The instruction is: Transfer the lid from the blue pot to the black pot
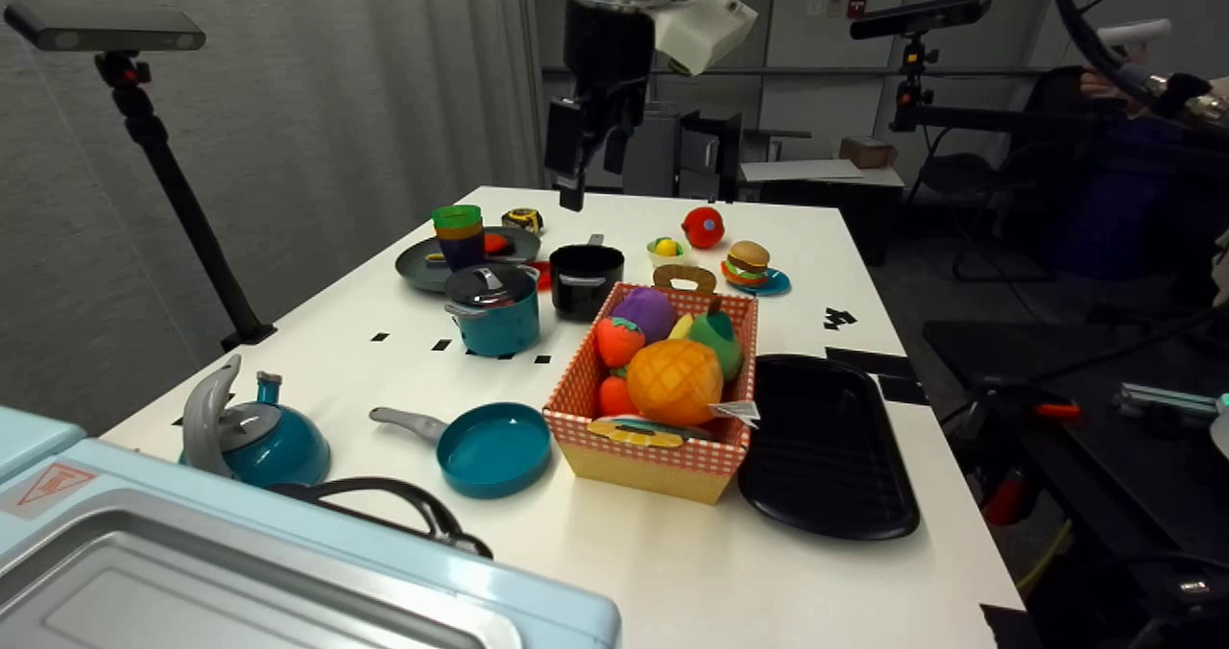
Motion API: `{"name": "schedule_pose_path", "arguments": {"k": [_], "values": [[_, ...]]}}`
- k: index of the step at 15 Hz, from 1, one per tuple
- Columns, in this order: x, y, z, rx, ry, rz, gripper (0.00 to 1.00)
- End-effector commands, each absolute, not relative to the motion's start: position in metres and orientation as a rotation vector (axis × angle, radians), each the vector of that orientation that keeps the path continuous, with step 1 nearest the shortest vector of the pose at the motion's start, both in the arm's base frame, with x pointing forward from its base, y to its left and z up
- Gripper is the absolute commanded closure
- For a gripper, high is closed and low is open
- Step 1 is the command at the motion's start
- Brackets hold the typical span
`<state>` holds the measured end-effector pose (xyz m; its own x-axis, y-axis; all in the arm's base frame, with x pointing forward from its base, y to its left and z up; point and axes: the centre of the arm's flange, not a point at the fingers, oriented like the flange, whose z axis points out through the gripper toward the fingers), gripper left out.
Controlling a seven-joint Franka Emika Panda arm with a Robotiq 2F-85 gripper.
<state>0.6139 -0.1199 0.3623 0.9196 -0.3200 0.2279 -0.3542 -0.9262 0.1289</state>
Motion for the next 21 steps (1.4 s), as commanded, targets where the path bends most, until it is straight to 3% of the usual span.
{"name": "schedule_pose_path", "arguments": {"k": [1,7,21], "values": [[0.619,-0.123,0.359,2.910,-0.519,0.304,0.00],[0.618,-0.120,0.357,2.912,-0.514,0.296,0.00],[0.703,-0.167,0.304,2.826,-0.722,0.415,0.00]]}}
